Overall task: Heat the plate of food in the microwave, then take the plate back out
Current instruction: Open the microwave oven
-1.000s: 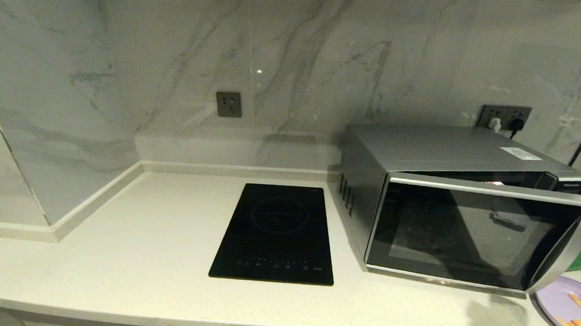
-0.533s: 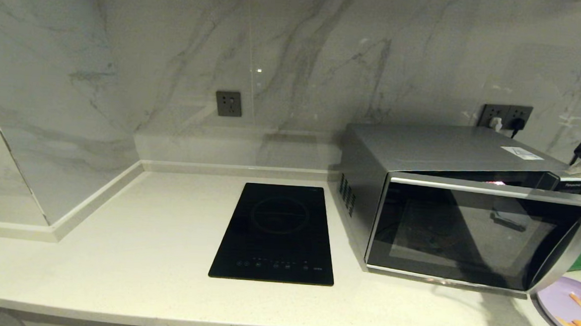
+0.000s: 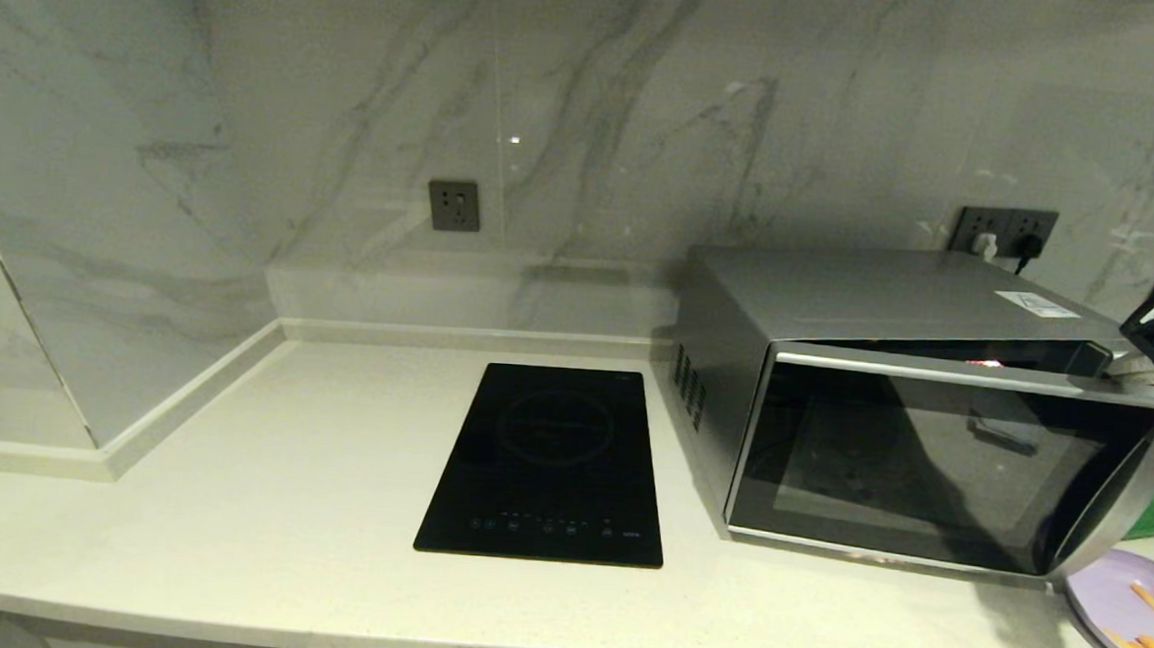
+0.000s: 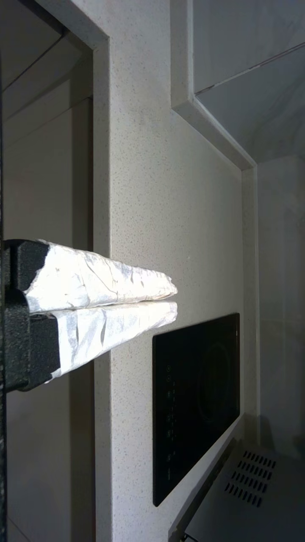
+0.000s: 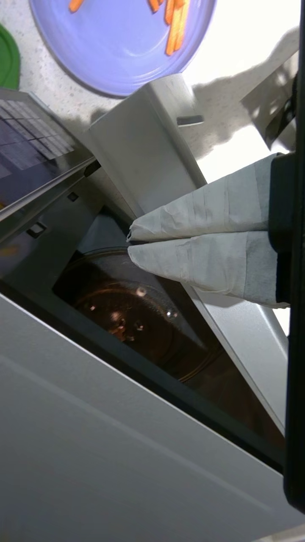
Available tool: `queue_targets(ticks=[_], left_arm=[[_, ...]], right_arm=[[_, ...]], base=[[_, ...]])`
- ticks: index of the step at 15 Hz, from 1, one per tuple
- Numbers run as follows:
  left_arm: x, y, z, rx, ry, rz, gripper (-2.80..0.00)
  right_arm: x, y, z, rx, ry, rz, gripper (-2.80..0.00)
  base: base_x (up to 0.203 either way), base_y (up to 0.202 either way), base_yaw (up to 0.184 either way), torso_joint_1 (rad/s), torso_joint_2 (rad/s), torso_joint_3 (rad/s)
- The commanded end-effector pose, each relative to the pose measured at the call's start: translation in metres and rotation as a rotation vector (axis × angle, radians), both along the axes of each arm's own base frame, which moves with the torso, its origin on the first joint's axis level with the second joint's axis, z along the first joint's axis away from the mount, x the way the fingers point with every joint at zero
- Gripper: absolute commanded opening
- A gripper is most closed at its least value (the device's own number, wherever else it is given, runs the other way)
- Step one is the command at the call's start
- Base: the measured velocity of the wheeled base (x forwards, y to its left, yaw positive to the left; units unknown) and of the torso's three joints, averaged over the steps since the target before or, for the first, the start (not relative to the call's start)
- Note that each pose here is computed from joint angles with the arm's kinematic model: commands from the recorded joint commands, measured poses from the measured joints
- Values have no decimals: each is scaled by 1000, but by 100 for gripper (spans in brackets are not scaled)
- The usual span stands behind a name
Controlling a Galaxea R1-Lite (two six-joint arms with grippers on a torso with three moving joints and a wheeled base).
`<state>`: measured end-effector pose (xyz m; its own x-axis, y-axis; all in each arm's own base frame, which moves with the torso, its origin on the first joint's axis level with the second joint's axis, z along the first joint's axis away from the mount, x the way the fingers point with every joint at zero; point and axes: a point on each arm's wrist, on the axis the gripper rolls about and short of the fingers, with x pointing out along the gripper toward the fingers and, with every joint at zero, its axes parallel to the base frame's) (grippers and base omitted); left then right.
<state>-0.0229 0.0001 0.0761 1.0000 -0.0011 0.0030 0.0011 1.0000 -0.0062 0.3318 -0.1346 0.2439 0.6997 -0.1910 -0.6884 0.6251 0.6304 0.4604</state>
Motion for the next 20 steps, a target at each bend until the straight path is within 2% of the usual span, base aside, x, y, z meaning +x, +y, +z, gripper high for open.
queue_targets(ticks=[1,7,11,14,18,20], left_arm=[[0,0,0,-2,0,0,-280],[0,0,0,0,0,0,-280],[0,0,0,-2,0,0,-280],[0,0,0,-2,0,0,-280],[0,0,0,-1,0,1,-280],[0,0,0,0,0,1,-280]], right_arm=[[2,-7,-13,21,42,-16,-280],[-5,-13,-17,30,60,-29,-280],[-32,-10,5,40,-13,35,-280],[-28,-18,-2,48,0,28,-280],[-34,-16,4,49,-1,29,-280],[-42,-18,5,51,32,28,-280]], base=[[0,0,0,0,0,0],[0,0,0,0,0,0],[0,0,0,0,0,0],[0,0,0,0,0,0],[0,0,0,0,0,0],[0,0,0,0,0,0]])
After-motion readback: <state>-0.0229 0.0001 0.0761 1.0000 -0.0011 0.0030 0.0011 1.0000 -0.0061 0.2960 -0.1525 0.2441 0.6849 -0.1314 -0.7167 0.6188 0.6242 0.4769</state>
